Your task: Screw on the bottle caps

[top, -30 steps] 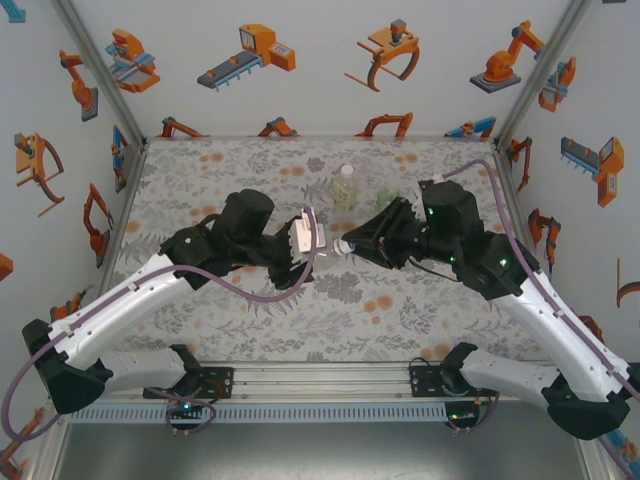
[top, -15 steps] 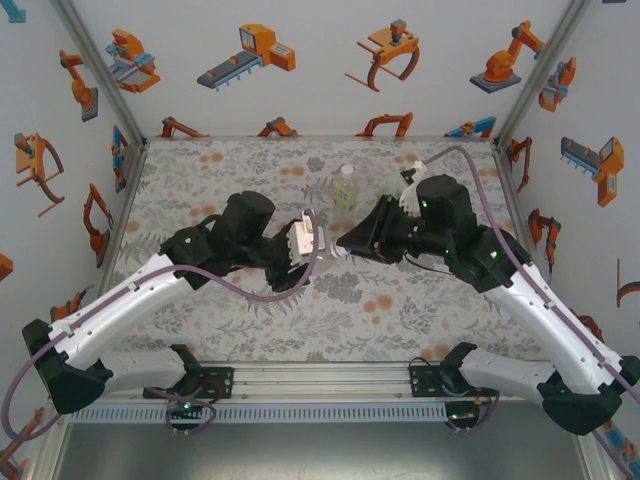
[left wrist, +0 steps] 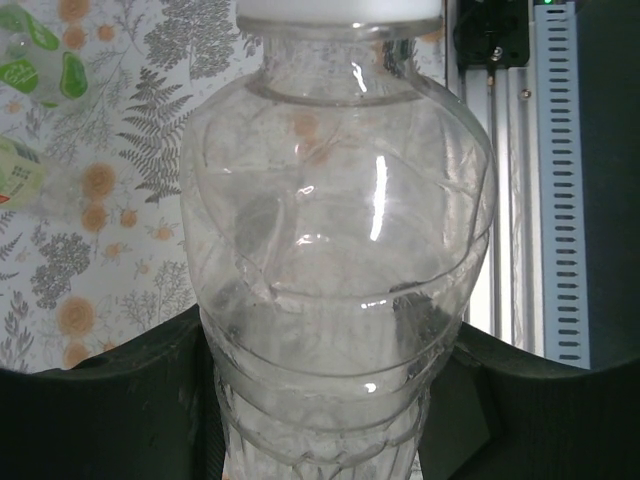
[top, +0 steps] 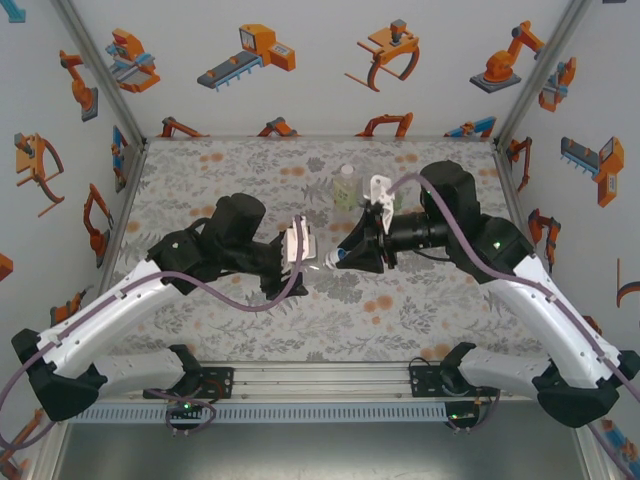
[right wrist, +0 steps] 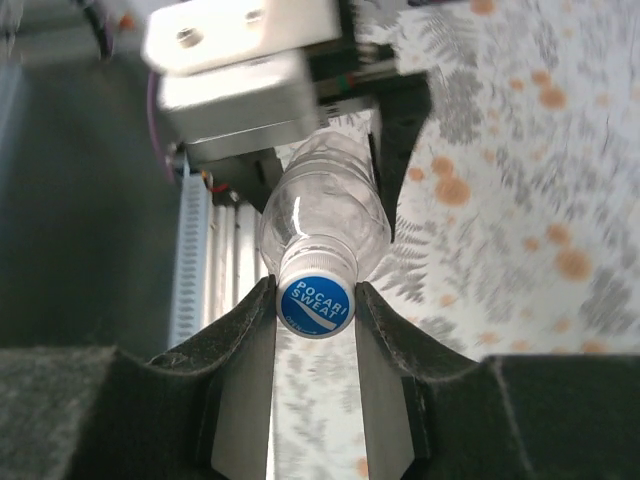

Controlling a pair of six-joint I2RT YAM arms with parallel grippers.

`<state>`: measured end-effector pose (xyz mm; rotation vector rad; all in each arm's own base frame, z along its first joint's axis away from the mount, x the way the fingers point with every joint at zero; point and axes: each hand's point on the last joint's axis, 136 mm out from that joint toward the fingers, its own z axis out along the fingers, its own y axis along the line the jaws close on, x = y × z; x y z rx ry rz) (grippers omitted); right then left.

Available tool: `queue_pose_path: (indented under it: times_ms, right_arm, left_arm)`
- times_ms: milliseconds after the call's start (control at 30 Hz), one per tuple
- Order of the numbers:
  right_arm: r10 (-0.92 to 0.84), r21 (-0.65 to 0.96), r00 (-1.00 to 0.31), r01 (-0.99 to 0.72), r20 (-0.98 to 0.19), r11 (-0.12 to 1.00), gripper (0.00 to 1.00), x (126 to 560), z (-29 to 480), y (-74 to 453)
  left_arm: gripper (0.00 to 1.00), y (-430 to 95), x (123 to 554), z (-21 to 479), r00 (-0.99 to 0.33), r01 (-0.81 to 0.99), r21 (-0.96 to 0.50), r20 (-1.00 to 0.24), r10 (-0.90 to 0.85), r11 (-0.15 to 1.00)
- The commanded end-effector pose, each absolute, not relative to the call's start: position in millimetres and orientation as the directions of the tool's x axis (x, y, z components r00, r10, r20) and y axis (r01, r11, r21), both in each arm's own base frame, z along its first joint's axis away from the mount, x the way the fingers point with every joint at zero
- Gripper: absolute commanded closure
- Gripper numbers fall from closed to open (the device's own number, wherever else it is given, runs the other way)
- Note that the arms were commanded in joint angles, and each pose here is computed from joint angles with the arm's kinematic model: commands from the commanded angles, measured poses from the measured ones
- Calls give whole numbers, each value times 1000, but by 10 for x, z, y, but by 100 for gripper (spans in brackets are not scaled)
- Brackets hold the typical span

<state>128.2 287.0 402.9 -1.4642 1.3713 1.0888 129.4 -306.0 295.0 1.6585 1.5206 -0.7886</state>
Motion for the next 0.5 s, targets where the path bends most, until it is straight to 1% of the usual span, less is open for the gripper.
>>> queue_pose_path:
  times_ms: [0,100,167,267,400,467]
  right_arm:
    - [-139,-313,376,-888,-916,-337,100,885,4035,2827]
    - [-142,-418,472,-859,-870,-295,100,970,4018,2822]
    - [-139,-457,506,-846,-851,-276,96,1002,4025,2821]
    - [-139,-460,508,-845,-850,-274,88,1000,4009,2816]
    - [-141,-449,498,-850,-856,-275,73,969,3988,2792]
    - [-148,-425,469,-869,-871,-252,67,981,4005,2788]
  left_arm:
    - [100,-3158,1228,3355,177,984,166,-888,423,-63]
    - [100,-3149,1214,3375,179,984,168,-890,418,-64]
    - [100,-3149,1218,3376,178,984,168,-891,418,-62]
    - [100,-3152,1219,3367,174,985,164,-891,420,-61]
    - [100,-3152,1228,3358,173,985,165,-889,423,-57]
    - [100,-3136,1224,3335,168,986,160,-887,431,-55]
